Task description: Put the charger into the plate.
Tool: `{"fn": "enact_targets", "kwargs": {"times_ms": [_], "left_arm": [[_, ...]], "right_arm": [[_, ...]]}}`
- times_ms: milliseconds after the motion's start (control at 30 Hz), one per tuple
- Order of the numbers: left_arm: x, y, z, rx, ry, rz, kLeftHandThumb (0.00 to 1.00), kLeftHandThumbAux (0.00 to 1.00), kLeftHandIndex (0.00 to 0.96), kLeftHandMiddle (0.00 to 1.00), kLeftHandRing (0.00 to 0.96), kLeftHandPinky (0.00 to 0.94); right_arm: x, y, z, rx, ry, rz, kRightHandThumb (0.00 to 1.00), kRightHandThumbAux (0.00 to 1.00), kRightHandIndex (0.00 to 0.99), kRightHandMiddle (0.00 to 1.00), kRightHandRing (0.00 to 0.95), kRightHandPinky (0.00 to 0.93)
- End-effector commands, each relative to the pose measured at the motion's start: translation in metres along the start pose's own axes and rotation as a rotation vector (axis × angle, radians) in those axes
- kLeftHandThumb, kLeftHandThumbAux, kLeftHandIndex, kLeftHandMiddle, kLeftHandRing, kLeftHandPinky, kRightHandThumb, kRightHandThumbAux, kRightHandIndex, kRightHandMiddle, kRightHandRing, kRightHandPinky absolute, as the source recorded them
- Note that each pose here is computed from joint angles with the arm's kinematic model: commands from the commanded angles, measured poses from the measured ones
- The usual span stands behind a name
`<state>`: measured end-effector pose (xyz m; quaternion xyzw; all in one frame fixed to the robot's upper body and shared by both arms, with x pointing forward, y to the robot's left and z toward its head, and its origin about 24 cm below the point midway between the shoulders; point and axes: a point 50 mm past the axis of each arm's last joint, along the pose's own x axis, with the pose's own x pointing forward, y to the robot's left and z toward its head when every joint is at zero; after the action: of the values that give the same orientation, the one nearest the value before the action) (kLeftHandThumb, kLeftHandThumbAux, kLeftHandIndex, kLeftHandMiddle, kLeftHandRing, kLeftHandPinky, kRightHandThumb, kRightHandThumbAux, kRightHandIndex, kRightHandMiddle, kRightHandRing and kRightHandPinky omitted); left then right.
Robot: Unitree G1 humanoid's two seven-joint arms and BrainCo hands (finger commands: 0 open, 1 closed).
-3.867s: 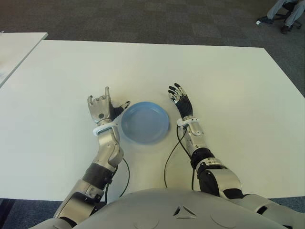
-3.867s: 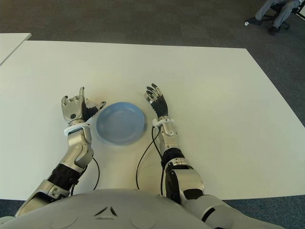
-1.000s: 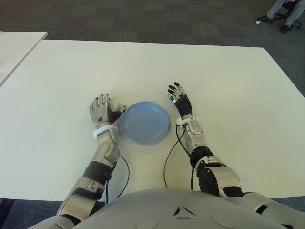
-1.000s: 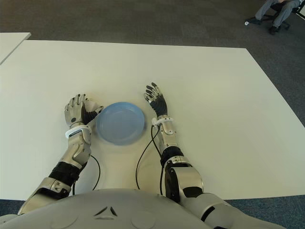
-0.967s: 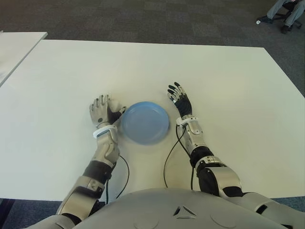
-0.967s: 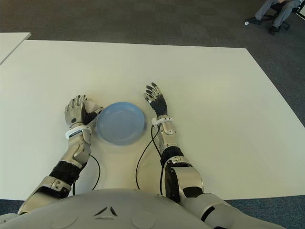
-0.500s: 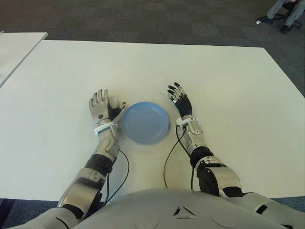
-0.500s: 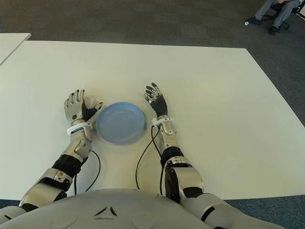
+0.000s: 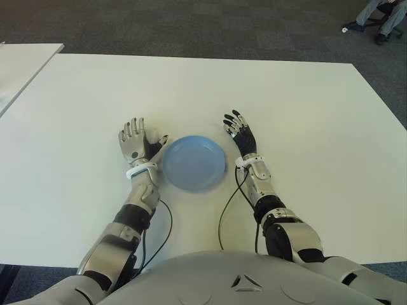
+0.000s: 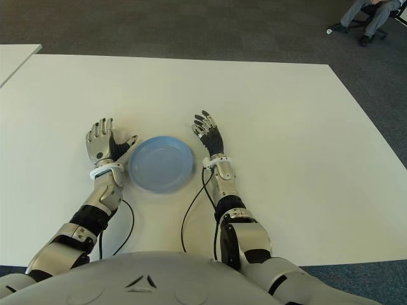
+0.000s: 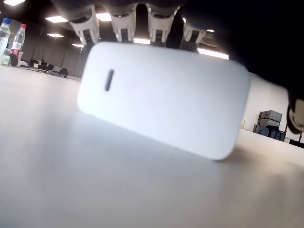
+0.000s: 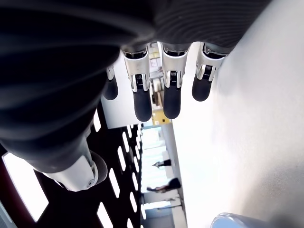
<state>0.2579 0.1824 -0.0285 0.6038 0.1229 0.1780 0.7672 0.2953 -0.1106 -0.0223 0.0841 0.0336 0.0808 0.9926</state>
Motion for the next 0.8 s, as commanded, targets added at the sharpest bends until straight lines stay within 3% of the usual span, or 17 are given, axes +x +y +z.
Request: {"fn": "enact_targets", "kwargs": {"times_ms": [33,500,800], "left_arm": [[-0.0143,-0.0156,-0.0107,0.027,0.039,-0.076,0.187,0.311,0.000,0.000,0.000,0.019],[-0.0157,-0.0168,-0.0126,0.012,0.067,-0.072,0.173,0.311,0.000,0.000,0.000,0.035],[-0.0209,-0.0211,-0.0143,-0.012,0.162,-0.087,0.173,0.326,0.000,0.000,0.000,0.040]], "right_arm": [[-0.0112,-0.0064,-0.0169,0.023,0.079,-0.031,0.070,0.725,0.081,0.204,0.160,0.115],[-0.0114,-0.0072,-0.0167,0.028,0.076,-0.035,0.069,0.726,0.082,0.206,0.164,0.120],[-0.0116,-0.0072,-0.0163,0.028,0.069,-0.030,0.075,0.730,0.084,0.205,0.163,0.124]]}}
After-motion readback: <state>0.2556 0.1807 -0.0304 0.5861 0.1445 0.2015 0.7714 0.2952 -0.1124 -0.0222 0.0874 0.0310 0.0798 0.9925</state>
